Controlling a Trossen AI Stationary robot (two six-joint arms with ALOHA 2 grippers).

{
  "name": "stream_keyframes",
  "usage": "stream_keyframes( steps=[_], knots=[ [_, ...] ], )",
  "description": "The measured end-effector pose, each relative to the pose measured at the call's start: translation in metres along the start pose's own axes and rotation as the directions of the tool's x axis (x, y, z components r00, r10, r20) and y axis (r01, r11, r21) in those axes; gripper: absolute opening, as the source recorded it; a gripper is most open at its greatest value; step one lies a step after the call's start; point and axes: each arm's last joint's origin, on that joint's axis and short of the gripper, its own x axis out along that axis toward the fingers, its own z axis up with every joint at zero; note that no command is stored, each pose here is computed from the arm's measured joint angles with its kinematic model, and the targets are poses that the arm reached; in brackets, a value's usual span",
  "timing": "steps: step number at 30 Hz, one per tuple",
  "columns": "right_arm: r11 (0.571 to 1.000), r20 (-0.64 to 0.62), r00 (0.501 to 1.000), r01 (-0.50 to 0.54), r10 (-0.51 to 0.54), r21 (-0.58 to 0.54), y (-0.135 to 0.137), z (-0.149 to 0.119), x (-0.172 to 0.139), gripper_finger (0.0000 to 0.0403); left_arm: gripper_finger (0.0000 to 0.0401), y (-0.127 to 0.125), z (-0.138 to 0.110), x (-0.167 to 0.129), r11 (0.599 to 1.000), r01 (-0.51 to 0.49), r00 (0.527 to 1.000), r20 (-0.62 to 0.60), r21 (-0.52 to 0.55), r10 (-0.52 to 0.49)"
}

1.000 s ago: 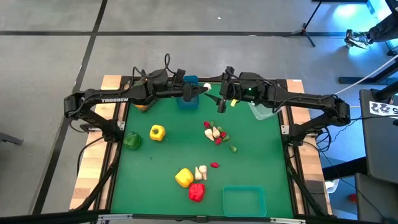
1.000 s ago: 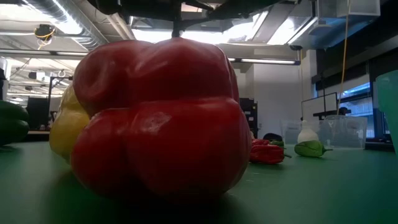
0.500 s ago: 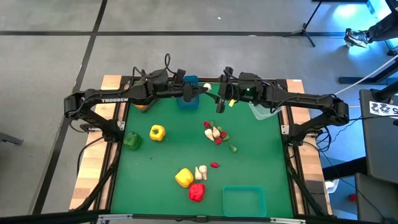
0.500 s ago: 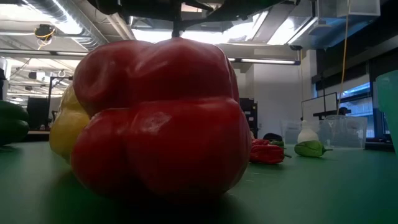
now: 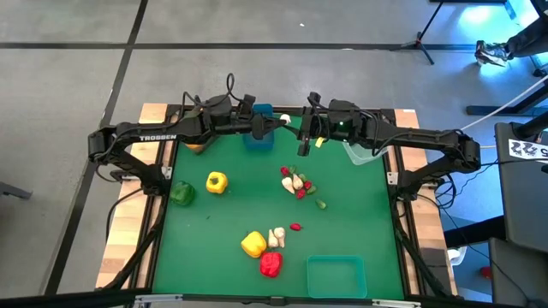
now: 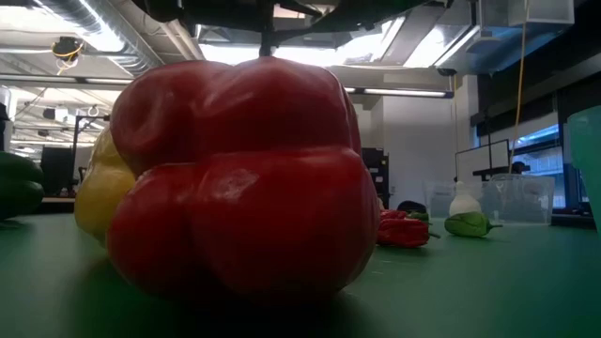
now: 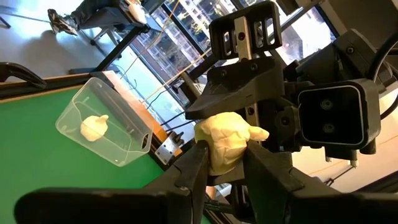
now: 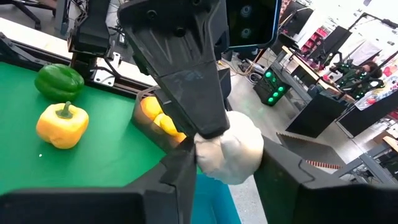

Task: Sort produce into baskets
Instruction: Put the white garlic into white transparent bin

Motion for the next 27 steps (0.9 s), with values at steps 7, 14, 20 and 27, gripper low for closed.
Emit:
stream_keyframes(
  steps=[7,14,20,27],
  knots=[
    [1.0,-0.003,1.0,0.004,-0.004,0.0,0.0,0.0,0.0,0.0132,0.0103,0.0,0.0,0.0,1.0,0.0,1.0,0.0,0.029,0.0],
    [1.0,-0.004,1.0,0.013,-0.013,0.0,-0.001,0.0,0.0,0.0131,0.0169,0.005,0.001,-0.001,0.999,-0.027,0.999,-0.02,0.044,0.028],
    [0.998,-0.037,0.998,0.055,-0.055,-0.002,-0.002,-0.002,0.0,0.0131,0.0229,0.01,0.007,-0.003,1.0,0.001,0.999,-0.049,0.031,0.0],
    [0.987,-0.165,0.973,0.16,-0.158,-0.002,-0.005,-0.009,-0.004,0.0131,0.0251,0.021,0.017,-0.006,1.0,-0.01,0.998,-0.058,0.009,0.01]
  ],
)
